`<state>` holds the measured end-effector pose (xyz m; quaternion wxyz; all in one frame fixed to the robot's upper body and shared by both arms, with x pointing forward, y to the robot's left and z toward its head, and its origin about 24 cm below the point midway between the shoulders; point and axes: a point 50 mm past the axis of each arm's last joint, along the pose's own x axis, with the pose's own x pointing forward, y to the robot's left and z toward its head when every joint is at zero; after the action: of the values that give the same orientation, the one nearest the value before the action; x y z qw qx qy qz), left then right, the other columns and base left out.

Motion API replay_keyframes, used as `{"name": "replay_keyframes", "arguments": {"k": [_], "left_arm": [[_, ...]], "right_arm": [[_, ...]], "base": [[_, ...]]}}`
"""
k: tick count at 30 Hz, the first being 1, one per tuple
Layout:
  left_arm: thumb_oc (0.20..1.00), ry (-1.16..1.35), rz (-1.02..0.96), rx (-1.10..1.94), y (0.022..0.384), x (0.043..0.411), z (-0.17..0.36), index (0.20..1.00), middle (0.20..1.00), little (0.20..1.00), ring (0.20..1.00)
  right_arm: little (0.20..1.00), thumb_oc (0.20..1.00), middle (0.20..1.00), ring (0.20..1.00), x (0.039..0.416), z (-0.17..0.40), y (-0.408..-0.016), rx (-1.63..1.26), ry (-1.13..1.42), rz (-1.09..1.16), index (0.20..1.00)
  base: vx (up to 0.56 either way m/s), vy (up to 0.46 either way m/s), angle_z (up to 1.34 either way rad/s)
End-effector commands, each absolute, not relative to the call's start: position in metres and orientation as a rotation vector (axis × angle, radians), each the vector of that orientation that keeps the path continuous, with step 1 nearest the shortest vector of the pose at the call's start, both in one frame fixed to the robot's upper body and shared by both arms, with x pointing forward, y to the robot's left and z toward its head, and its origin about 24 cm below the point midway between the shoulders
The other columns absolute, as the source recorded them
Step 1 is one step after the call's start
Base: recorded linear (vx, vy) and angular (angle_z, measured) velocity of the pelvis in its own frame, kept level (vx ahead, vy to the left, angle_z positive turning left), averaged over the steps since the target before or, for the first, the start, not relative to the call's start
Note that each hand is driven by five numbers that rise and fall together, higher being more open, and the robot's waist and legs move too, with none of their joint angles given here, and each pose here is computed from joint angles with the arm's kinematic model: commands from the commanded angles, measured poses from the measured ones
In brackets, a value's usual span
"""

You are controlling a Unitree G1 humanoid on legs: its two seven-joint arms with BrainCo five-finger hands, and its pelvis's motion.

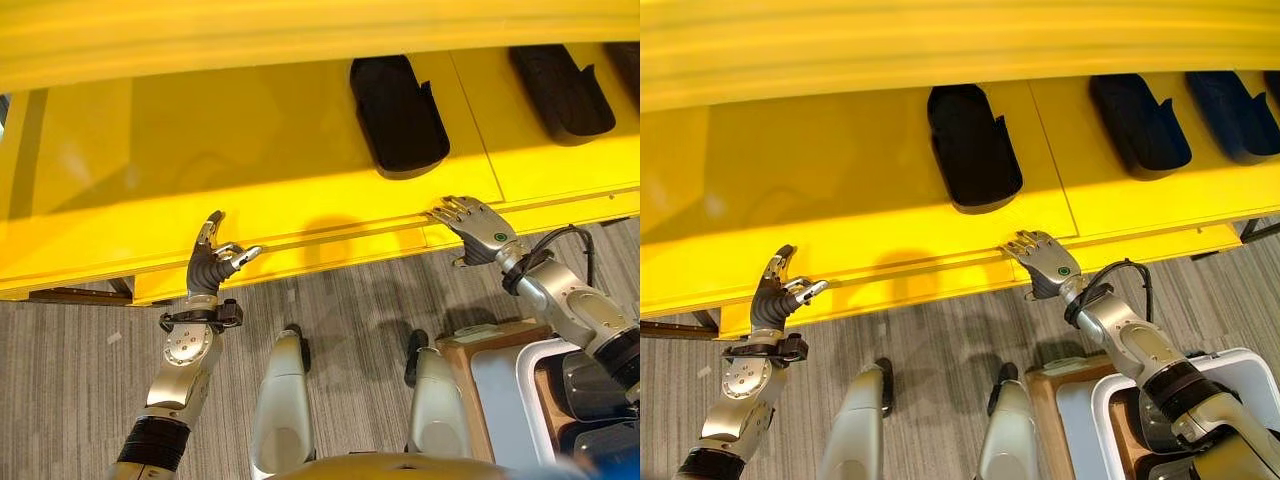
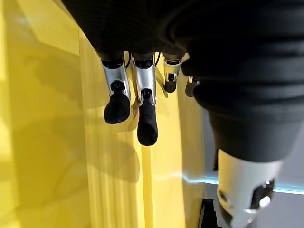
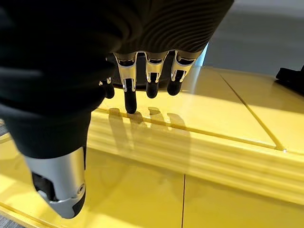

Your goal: Move parts from the plastic box to the shelf.

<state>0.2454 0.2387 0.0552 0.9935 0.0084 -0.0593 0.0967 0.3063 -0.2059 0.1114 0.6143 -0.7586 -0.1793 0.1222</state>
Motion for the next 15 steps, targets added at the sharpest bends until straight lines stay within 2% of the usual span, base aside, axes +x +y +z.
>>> {"name": "replay_keyframes", "arguments": {"k": [1,15], "left_arm": [[1.0,-0.127,0.161,0.019,0.23,0.245,0.055,1.0,1.0,1.0,1.0],[1.0,-0.132,0.156,0.014,0.23,0.244,0.056,1.0,1.0,1.0,1.0]], "right_arm": [[1.0,1.0,1.0,1.0,0.315,0.135,-0.212,-1.688,-0.448,0.166,1.0],[1.0,1.0,1.0,1.0,0.327,0.142,-0.213,-1.657,-0.429,0.156,1.0]], "base": [[0.0,0.0,0.0],[0.0,0.0,0.0]]}}
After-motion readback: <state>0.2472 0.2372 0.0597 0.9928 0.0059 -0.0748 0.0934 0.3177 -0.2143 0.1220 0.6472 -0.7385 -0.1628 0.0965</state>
